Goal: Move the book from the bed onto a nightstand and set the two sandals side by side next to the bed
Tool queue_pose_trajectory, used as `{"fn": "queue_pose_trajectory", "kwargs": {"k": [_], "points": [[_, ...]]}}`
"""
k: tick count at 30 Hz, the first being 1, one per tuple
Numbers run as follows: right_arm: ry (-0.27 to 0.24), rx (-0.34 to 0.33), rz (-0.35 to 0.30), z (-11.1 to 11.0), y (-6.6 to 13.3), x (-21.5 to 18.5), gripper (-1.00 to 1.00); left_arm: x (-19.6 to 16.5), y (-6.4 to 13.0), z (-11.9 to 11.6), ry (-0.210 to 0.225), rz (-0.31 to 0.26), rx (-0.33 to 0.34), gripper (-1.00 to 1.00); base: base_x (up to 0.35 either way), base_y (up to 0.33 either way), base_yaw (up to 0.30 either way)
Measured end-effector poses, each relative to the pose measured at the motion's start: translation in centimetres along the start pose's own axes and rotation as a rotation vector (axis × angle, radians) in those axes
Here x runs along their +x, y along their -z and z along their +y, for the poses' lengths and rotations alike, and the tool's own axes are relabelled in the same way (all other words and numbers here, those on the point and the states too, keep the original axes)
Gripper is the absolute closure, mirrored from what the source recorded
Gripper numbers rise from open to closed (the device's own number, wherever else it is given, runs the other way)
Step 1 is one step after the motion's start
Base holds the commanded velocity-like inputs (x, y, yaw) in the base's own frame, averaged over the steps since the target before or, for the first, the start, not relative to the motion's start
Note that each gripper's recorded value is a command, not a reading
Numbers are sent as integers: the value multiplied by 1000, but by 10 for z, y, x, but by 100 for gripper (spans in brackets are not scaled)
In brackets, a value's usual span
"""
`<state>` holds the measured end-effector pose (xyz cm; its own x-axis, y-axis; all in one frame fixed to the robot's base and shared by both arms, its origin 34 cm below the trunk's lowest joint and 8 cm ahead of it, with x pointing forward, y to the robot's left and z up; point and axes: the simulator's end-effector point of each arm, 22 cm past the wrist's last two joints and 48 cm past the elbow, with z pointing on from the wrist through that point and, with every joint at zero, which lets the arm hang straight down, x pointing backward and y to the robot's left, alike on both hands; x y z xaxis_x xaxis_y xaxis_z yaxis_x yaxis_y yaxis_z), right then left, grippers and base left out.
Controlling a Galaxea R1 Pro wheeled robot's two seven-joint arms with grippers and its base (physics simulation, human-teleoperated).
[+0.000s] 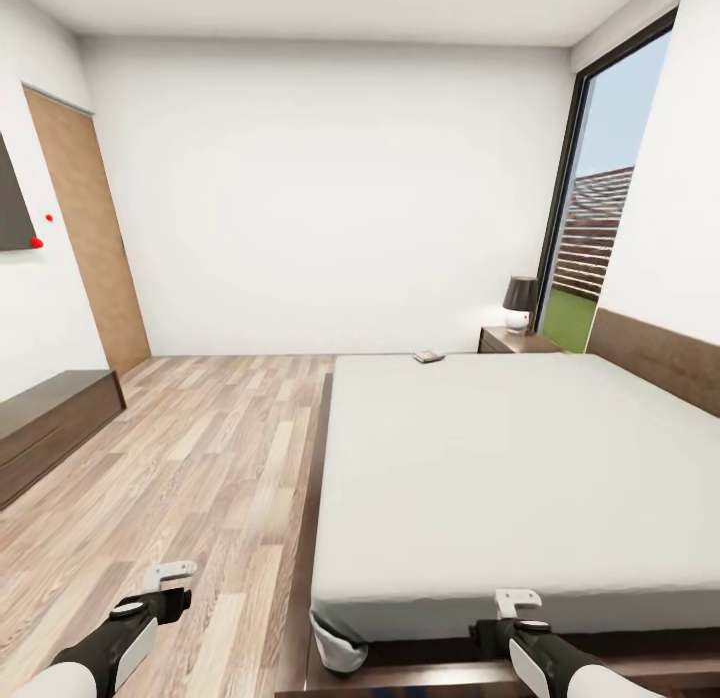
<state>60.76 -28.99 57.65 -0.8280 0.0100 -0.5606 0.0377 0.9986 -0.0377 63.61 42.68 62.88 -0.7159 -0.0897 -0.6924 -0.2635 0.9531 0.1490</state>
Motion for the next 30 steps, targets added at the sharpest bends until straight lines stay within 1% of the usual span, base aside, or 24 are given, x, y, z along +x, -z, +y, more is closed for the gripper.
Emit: {"fn": "queue_pose_trajectory", "kwargs": {"k": [17,30], "points": [[2,0,1,-1,23,-17,-100,-21,20,4,0,1,0,-100,0,0,0],[3,-9,1,6,41,-29,-100,-36,34,7,0,1,0,-100,0,0,0]]}}
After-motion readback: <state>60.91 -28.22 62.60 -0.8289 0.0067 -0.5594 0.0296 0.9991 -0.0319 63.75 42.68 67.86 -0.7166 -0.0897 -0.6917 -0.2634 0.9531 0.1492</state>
